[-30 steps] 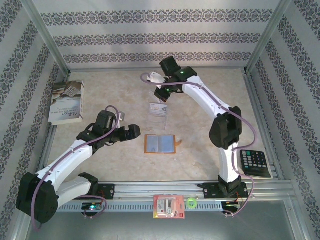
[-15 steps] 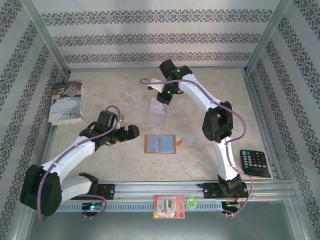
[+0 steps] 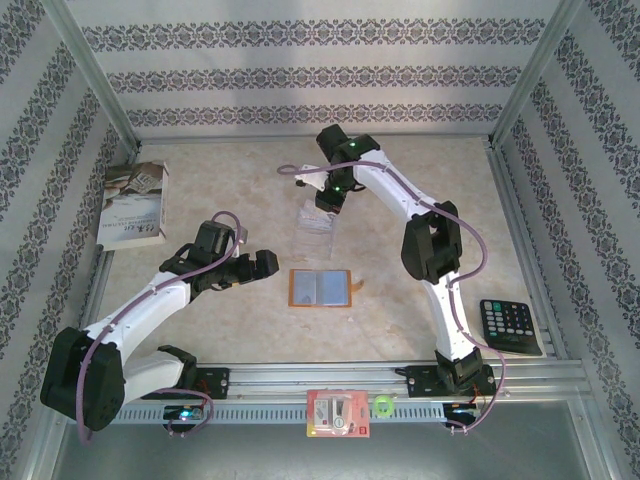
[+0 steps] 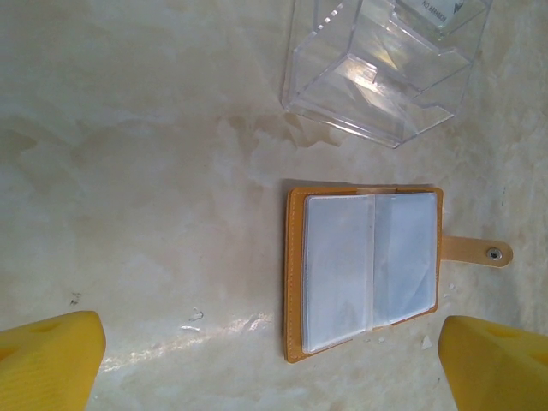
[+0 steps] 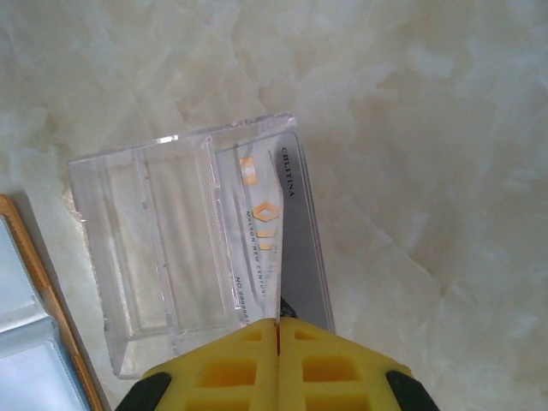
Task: Take the credit cards out of the card holder
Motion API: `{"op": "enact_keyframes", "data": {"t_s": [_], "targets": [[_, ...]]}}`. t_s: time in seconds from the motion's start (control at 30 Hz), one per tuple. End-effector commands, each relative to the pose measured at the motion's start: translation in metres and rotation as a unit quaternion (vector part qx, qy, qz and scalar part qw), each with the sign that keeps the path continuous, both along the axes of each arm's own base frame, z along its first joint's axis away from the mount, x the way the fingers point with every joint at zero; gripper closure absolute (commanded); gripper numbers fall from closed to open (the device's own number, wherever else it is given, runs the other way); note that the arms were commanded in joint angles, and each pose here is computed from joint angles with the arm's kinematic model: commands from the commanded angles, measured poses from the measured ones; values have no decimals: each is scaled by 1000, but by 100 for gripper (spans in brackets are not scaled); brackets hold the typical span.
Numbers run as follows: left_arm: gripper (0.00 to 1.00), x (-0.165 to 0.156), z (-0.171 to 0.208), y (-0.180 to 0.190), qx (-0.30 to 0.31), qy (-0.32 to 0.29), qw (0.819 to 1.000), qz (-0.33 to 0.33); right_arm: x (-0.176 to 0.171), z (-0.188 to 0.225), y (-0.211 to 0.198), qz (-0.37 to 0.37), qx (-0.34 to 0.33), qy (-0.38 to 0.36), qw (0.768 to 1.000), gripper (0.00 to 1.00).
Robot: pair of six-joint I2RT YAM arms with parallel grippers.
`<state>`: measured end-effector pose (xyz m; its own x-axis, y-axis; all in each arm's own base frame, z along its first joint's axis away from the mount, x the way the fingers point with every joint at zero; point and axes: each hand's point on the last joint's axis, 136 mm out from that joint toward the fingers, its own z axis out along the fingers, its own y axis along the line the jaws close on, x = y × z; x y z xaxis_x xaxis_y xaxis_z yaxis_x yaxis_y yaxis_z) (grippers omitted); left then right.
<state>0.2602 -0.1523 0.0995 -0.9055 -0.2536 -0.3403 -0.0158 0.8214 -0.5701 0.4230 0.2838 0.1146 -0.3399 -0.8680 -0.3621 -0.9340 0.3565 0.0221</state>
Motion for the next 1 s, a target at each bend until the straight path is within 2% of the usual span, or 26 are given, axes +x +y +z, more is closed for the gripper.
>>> {"op": "enact_keyframes", "data": {"t_s": [0.0, 0.03, 0.07, 0.13, 0.23, 0.37, 0.43, 0.57, 0.63, 0.73, 0.83, 0.97], "targets": [[0, 1, 4, 3, -4, -11, 1000, 3, -6, -9, 4, 19, -24, 3, 1000, 100], [0, 0, 4, 3, -5, -12, 1000, 2, -5, -9, 5, 19, -25, -2, 999, 100], [0, 0, 4, 3, -5, -12, 1000, 2, -3, -8, 7, 18, -24, -7, 1000, 95], [0, 0, 6, 2, -9, -14, 1000, 1, 2, 2, 14, 9, -11, -27, 1000, 77], [0, 0, 12, 2, -14, -22, 1000, 4, 7, 30, 29, -2, 34, -67, 997, 67], [0, -1, 20, 6, -18, -48, 999, 14, 7, 71, 46, -31, 99, -113, 988, 63], [0, 0, 24, 8, -22, -62, 998, 22, 11, 92, 51, -81, 140, -132, 978, 62], [0, 2, 28, 9, -35, -87, 995, 34, -5, 108, 59, -172, 210, -104, 957, 60], [0, 3, 26, 8, -47, -91, 994, 41, -19, 101, 56, -232, 217, -94, 944, 58], [0, 2, 21, 8, -66, -95, 992, 54, -54, 80, 50, -278, 202, -71, 936, 57], [0, 0, 17, 16, -66, -98, 990, 73, -99, 46, 40, -297, 160, -42, 941, 54], [0, -4, 15, 29, -44, -114, 988, 90, -156, -5, 41, -279, 103, 6, 955, 53]]}}
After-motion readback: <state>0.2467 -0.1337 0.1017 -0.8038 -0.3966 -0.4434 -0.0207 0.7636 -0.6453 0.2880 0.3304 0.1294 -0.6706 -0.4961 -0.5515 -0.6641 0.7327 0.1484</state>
